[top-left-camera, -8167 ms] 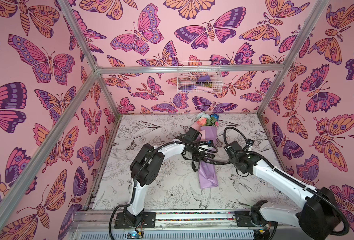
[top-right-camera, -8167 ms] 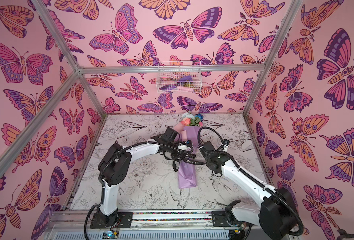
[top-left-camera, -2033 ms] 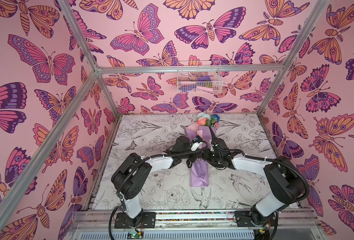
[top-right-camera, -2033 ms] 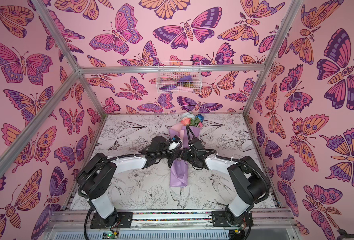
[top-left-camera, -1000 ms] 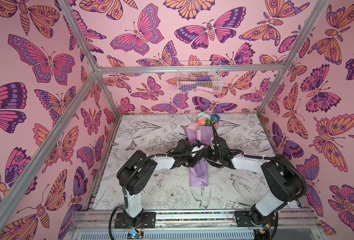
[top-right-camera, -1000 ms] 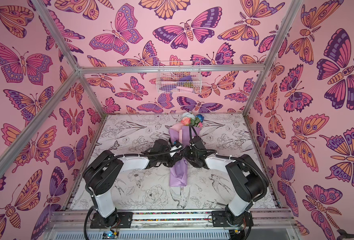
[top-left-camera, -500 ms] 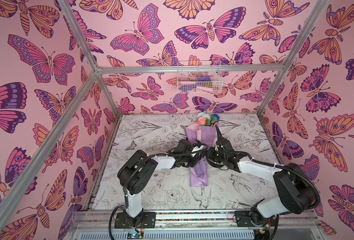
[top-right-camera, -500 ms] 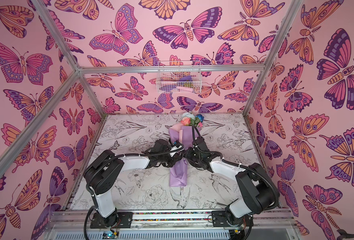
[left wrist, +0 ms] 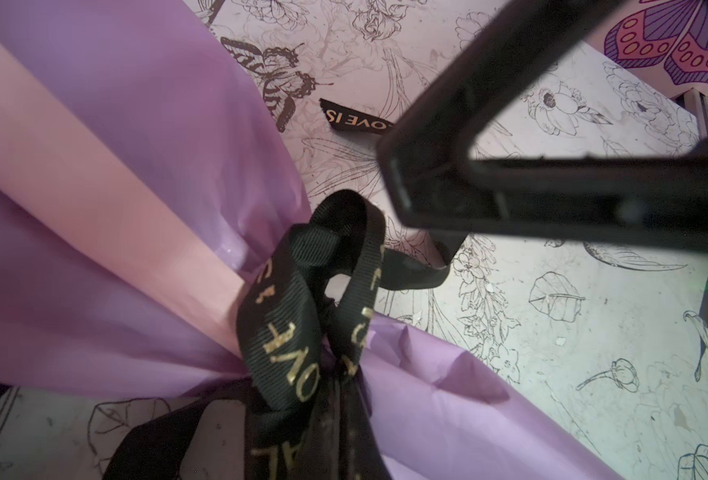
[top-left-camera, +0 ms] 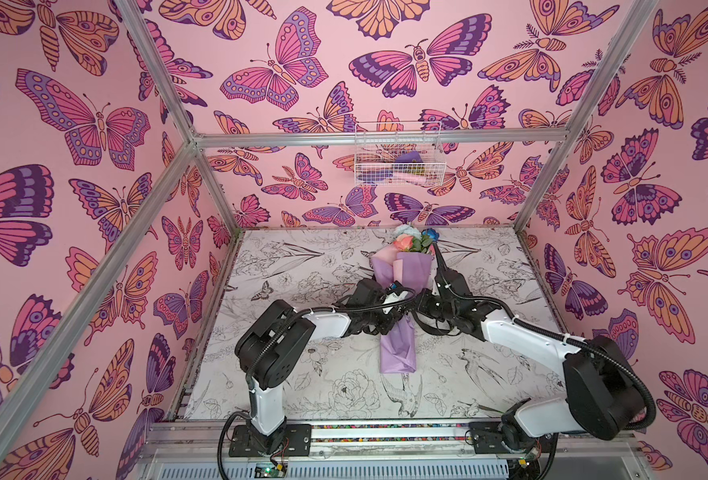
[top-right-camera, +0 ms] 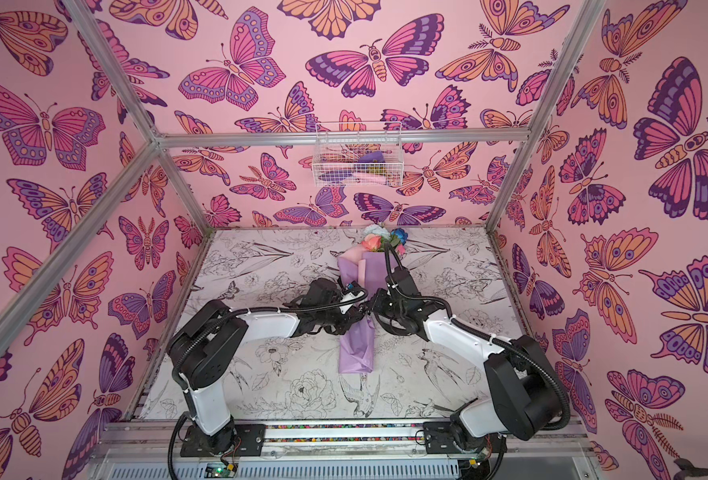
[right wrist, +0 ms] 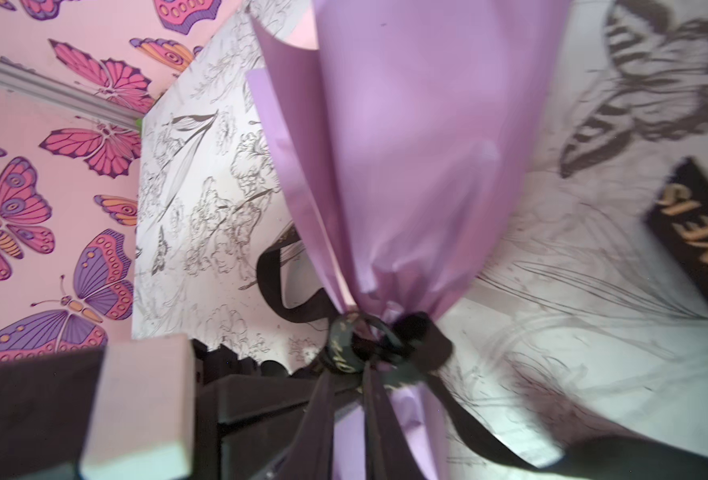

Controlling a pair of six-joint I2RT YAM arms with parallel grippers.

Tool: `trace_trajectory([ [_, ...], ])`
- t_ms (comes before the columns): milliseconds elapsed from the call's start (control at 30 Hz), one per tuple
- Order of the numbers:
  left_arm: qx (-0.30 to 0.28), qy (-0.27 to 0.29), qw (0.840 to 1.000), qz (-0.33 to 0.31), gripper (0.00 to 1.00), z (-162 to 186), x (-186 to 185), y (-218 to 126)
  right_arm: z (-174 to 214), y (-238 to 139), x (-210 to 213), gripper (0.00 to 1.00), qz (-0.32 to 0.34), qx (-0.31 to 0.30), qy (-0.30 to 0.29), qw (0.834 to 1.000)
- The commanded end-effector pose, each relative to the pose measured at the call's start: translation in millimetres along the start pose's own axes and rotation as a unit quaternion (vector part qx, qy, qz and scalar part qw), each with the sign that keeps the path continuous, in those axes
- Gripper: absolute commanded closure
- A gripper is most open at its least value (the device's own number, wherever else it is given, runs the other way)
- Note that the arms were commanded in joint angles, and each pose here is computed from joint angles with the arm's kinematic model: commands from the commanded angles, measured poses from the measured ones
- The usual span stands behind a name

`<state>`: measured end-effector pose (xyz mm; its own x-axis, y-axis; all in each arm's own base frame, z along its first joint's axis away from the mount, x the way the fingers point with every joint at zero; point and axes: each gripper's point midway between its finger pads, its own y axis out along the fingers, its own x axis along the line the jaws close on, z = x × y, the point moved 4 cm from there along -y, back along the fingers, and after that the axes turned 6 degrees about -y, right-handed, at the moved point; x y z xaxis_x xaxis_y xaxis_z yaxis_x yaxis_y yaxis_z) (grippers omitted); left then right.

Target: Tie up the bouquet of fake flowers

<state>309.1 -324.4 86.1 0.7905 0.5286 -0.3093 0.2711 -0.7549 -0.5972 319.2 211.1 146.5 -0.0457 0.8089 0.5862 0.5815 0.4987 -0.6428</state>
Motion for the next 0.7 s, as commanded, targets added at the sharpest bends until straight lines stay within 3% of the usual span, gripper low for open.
trace_trajectory([
  [0,0.017,0.002,1.000,0.010,1.00,7,-2,3,0,13,10,0.84,-0.029,0.021,0.009,0.999],
  [667,0.016,0.003,1.000,0.009,1.00,7,-3,2,8,36,-3,0.82,-0.014,0.035,0.021,0.999],
])
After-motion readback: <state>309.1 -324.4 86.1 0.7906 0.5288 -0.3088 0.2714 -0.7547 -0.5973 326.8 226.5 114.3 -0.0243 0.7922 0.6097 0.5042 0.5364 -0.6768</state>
